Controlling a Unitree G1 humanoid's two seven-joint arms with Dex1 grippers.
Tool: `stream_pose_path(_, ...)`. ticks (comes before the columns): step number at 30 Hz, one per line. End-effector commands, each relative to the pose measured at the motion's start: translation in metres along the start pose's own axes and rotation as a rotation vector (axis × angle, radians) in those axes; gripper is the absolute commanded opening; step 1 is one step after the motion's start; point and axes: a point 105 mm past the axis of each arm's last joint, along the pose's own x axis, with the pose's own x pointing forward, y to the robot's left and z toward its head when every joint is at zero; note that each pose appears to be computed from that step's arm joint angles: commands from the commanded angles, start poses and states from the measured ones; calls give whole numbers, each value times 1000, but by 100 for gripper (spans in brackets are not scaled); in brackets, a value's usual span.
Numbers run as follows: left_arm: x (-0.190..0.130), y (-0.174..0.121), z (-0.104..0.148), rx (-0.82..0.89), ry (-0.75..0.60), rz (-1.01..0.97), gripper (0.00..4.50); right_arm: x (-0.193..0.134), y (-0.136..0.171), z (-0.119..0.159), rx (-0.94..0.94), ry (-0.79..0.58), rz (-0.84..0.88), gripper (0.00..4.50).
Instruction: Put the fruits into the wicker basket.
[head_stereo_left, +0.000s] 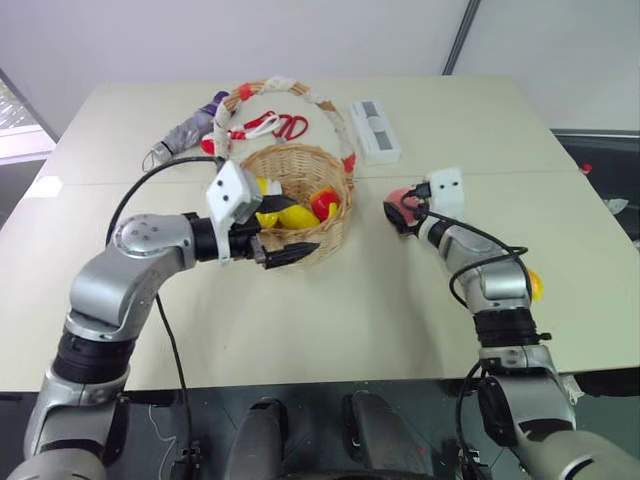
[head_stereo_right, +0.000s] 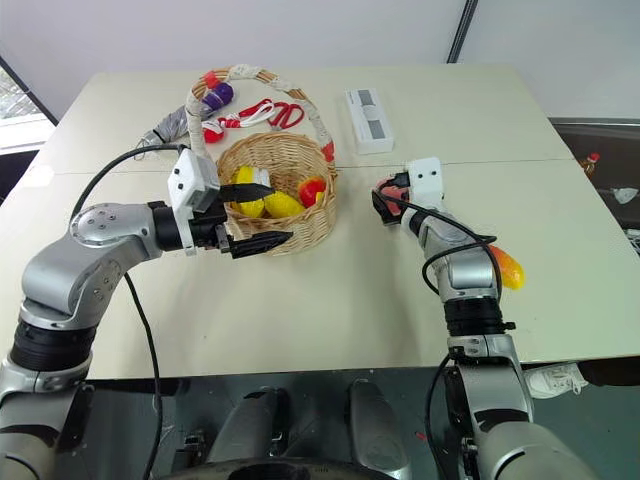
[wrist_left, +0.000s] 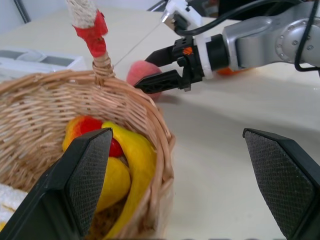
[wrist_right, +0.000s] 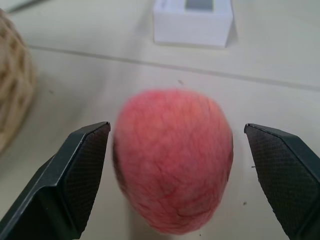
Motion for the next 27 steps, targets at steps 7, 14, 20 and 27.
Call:
stream_pose_path(7, -10, 5, 10, 37, -23, 56, 450, -5, 5, 31, -70, -124, 33, 233)
stream_pose_path(14, -48, 35, 1, -28, -43, 206, 450, -65, 40, 58, -482, -242, 324, 233)
stream_pose_path(20, -72, 42, -13, -55, -15, 239, 450, -111, 106, 80, -498, -336, 670, 233)
stream_pose_path(27, -66, 35, -10, -60, -43, 222, 450, -65, 172, 102, -335, -330, 629, 233)
